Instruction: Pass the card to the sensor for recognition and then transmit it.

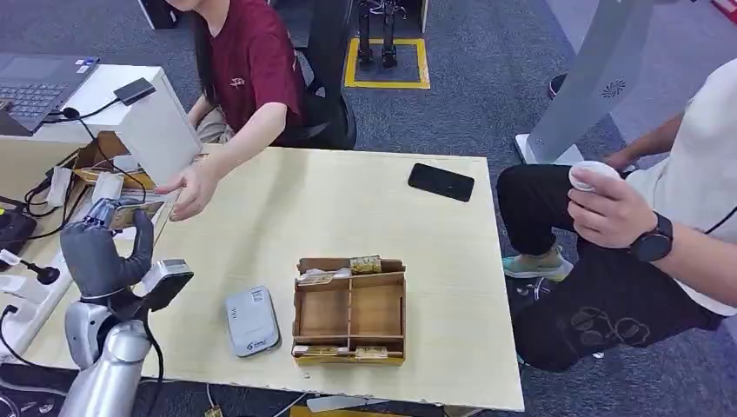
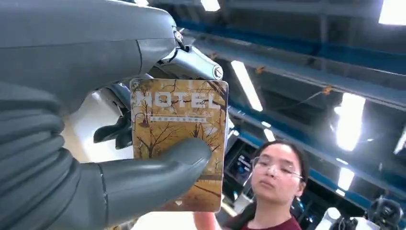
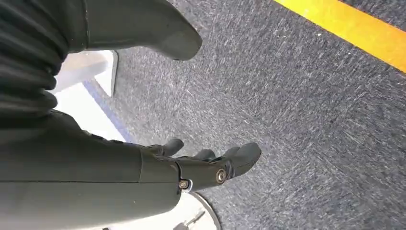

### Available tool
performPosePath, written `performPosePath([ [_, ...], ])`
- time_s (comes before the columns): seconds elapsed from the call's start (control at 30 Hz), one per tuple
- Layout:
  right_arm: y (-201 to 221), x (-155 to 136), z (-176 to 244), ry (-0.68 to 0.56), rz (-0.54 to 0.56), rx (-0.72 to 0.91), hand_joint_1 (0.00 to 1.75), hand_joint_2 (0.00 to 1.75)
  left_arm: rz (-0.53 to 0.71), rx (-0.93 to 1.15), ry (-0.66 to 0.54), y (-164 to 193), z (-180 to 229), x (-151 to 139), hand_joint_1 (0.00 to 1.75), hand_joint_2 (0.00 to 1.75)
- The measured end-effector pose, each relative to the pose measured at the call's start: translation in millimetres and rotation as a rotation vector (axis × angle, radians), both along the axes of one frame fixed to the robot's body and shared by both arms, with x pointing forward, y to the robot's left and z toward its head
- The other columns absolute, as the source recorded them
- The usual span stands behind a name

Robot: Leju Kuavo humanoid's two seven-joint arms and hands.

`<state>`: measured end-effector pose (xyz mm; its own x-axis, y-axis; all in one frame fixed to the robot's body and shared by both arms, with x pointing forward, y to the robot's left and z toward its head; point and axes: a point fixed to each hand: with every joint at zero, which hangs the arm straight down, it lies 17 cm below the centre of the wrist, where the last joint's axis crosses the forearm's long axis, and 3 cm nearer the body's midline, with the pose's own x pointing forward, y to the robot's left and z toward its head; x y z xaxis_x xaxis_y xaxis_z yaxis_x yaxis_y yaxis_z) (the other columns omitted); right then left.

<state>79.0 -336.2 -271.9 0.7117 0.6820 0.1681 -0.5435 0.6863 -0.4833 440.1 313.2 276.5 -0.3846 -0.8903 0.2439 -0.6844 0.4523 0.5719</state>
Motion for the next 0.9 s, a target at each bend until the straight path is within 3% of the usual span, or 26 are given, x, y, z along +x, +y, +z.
performPosePath([
  [0.17, -0.3, 0.2, 0.0, -0.001, 0.006, 0.001, 0.00, 1.75, 0.030, 0.050, -0.009, 6.4, -0.9, 0.9, 1.75, 1.75],
  [0.2, -0.5, 0.0, 0.0, -0.001, 0.006, 0.001, 0.00, 1.75, 0.035, 0.046, -0.007, 8.7, -2.1, 1.2, 0.00, 1.75],
  [0.7, -2.6, -1.7, 0.1, 0.000, 0.002, -0.008, 0.00, 1.75, 0.047, -0.332, 0.134, 44.4, -34.0, 17.4, 0.00, 1.75],
  [0.9, -3.7, -8.2, -0.4, 0.007, -0.003, -0.012, 0.00, 1.75, -0.122, -0.395, 0.217, 21.5, -45.8, 15.1, 0.00, 1.75],
])
